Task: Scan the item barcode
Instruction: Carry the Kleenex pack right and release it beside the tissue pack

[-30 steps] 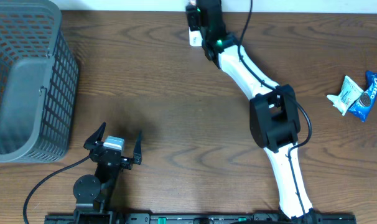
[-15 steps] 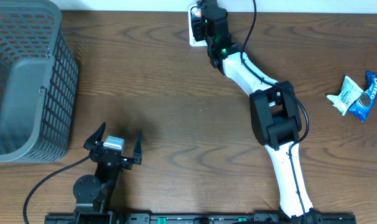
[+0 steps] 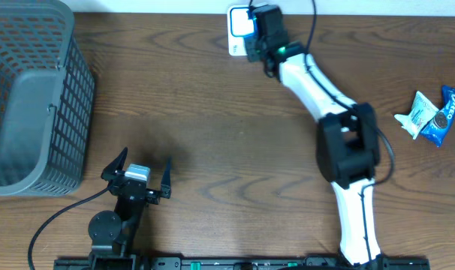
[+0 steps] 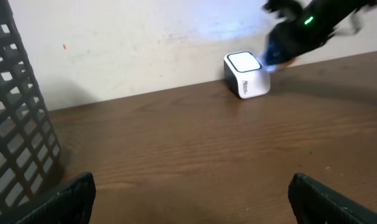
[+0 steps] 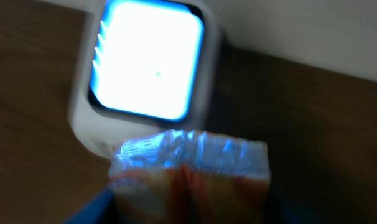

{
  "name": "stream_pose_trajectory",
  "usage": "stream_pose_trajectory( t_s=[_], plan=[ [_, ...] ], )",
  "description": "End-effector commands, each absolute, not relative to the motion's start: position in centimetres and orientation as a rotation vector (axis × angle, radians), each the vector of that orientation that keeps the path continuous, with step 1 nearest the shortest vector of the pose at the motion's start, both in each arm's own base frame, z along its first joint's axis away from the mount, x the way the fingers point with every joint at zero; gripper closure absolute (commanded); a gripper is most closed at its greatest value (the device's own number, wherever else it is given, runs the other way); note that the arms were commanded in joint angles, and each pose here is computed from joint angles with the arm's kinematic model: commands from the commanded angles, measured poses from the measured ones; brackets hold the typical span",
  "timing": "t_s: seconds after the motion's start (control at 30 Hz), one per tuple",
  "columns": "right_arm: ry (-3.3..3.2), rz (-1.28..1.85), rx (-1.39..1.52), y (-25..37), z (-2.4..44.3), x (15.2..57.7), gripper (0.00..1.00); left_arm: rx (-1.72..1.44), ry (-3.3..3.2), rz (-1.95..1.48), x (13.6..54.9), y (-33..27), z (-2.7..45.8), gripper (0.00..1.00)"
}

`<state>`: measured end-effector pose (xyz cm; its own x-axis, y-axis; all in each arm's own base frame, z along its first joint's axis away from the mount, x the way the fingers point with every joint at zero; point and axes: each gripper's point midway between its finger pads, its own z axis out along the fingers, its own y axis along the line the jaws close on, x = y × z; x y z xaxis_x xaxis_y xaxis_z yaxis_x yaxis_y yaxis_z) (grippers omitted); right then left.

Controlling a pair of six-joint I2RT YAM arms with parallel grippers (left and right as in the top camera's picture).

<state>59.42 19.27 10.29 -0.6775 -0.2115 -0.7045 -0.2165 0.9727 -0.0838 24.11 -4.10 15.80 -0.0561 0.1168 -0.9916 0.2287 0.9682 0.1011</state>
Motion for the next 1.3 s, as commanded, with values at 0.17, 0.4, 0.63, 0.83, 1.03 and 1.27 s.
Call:
stream_pose_trajectory(
  t_s=[0.17,0.4,0.63,0.83,1.03,1.27],
  plan=[
    [2.585,-0.249,-0.085,5.1,13.3,54.3,0.50,0.282,1.676,-0.122,24.0,-4.5,14.3,0.02],
    [2.793,-0.351,0.152,-5.9,8.7,51.0,0.49,0.282,1.676,-0.122,24.0,-4.5,14.3,0.02],
    [2.831,-0.388,0.412,-15.2,4.3,49.1,0.53,0.282,1.676,-0.122,24.0,-4.5,14.3,0.02],
    [2.864,-0.402,0.590,-20.2,1.8,46.7,0.50,0.282,1.676,-0.122,24.0,-4.5,14.3,0.02],
    [2.817,-0.271,0.613,-20.3,3.3,47.4,0.01,0.282,1.676,-0.122,24.0,-4.5,14.3,0.02],
    [2.630,-0.102,0.580,-17.8,11.6,49.9,0.01,0.282,1.676,-0.122,24.0,-4.5,14.3,0.02]
  ],
)
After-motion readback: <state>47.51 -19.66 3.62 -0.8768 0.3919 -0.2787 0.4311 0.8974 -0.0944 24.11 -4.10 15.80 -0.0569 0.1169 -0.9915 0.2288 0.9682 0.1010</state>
